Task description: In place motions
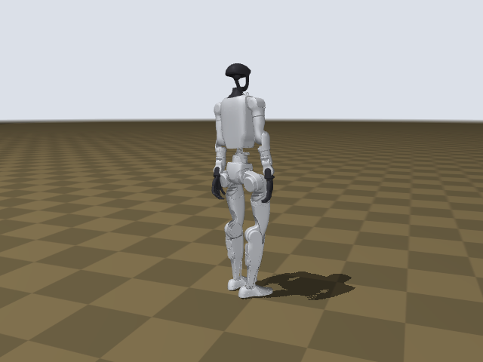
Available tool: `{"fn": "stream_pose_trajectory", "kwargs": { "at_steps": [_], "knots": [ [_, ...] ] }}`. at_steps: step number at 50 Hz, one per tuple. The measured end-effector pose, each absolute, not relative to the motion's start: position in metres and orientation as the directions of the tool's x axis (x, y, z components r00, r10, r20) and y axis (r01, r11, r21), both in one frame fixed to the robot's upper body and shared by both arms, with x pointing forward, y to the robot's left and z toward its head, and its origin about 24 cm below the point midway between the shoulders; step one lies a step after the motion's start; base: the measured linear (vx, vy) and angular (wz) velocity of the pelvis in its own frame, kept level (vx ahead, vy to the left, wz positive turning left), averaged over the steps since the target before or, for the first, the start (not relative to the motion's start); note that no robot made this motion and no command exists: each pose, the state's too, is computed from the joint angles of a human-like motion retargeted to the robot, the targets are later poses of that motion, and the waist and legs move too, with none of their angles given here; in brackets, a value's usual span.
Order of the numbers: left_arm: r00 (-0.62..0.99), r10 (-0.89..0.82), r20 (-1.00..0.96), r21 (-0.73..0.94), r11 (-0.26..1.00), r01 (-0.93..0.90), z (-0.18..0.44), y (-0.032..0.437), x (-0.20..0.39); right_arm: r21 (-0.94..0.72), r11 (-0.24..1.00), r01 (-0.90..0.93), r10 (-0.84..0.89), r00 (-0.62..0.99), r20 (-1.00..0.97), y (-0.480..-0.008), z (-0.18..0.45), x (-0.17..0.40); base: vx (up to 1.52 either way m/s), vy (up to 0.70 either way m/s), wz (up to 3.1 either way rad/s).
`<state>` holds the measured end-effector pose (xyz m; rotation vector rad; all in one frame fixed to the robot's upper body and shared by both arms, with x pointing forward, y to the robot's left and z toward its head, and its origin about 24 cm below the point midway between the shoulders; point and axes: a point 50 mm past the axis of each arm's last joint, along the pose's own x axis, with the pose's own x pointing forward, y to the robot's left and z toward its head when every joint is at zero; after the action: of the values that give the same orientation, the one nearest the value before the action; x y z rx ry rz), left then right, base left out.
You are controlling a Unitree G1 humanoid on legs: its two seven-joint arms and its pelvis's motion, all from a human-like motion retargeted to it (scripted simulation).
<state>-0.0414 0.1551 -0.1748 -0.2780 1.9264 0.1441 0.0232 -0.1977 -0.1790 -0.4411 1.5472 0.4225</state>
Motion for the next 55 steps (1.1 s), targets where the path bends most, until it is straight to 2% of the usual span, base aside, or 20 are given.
{"fn": "stream_pose_trajectory", "kwargs": {
  "at_steps": [9,15,24,30,34,40,47,55],
  "knots": [
    [-0.189,-0.105,-0.976,-0.081,0.988,-0.131,-0.18,0.161,0.004,-0.029,0.854,-0.52,-0.07,-0.06,-0.996,-0.21,-0.178,0.011,0.06,0.06,-0.67],
    [-0.153,-0.102,-0.983,-0.093,0.993,-0.07,-0.18,0.161,0.017,-0.058,0.884,-0.465,-0.084,-0.036,-0.996,-0.215,-0.177,0.014,-0.03,0.23,-1.53],
    [-0.277,-0.17,-0.946,-0.187,0.982,0.037,-0.176,0.166,0.007,-0.123,0.873,-0.472,-0.073,0.124,-0.99,-0.215,-0.174,0.054,-0.1,0.23,-1.55],
    [-0.335,-0.068,-0.94,-0.129,0.978,0.161,-0.175,0.177,-0.009,-0.097,0.862,-0.498,-0.062,0.086,-0.994,-0.216,-0.174,0.052,0.24,0.01,-3.46],
    [-0.391,-0.095,-0.915,-0.157,0.979,0.129,-0.173,0.172,-0.029,-0.091,0.872,-0.481,-0.056,0.086,-0.995,-0.218,-0.173,0.054,0.35,-0.1,-3.46],
    [-0.414,-0.132,-0.901,-0.176,0.982,0.068,-0.173,0.162,-0.041,-0.072,0.95,-0.303,-0.043,0.101,-0.994,-0.231,-0.169,0.06,0.48,-0.1,-3.88],
    [-0.399,-0.157,-0.903,-0.175,0.985,0.007,-0.174,0.155,-0.052,-0.086,0.995,-0.053,-0.085,0.027,-0.996,-0.243,-0.169,0.031,0.58,-0.11,-2.57],
    [-0.317,-0.101,-0.943,-0.121,0.992,0.044,-0.177,0.172,-0.025,-0.021,1.0,-0.008,-0.022,-0.093,-0.995,-0.217,-0.175,-0.004,0.4,-0.13,-1.57]
  ]
}}
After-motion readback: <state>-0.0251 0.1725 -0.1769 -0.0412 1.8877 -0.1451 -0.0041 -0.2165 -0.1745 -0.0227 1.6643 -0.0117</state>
